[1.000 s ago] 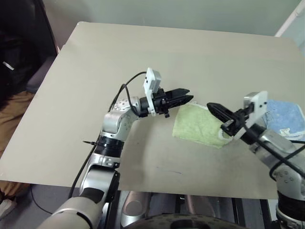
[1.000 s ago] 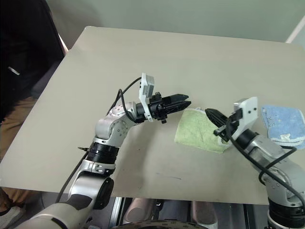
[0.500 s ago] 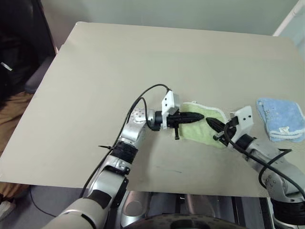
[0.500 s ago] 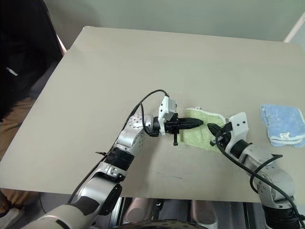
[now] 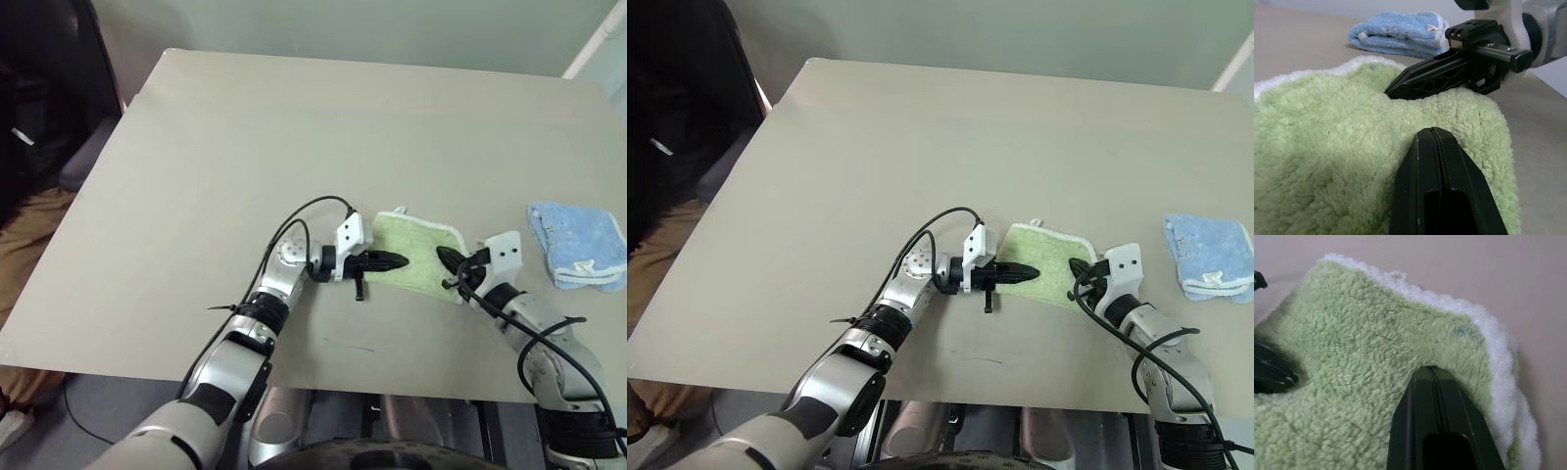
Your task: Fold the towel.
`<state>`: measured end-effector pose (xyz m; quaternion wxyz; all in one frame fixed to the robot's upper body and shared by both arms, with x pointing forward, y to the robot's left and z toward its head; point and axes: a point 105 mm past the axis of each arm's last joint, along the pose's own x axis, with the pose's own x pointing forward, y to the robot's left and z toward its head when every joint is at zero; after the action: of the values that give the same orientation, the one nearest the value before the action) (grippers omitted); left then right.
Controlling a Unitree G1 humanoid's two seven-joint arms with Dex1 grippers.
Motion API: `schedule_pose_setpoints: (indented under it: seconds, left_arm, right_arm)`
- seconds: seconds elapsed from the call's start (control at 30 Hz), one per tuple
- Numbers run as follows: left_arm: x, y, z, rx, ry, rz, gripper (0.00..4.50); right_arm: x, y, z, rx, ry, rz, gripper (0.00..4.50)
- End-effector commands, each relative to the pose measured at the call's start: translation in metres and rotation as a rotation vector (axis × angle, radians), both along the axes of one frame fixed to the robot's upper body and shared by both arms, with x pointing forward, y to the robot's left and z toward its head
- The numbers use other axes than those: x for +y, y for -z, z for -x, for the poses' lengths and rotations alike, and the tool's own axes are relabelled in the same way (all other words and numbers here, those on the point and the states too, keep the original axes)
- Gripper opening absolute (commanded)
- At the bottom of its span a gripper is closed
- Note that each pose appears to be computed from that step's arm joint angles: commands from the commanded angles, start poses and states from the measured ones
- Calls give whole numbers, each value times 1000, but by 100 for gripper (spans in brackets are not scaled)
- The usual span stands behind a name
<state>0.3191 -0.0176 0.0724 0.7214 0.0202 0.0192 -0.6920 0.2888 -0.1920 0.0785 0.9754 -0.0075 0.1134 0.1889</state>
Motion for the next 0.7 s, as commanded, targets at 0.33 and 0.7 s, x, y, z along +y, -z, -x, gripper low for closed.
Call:
schedule_pose_setpoints:
  seconds: [0.33, 0.7]
  left_arm:
    - [33, -80, -17, 267, -15, 328, 94]
    - [98, -80, -27, 424, -166, 225, 450]
  right_arm:
    - [4, -68, 11, -133, -146, -95, 17]
    - [17, -93, 26, -141, -279, -51, 373]
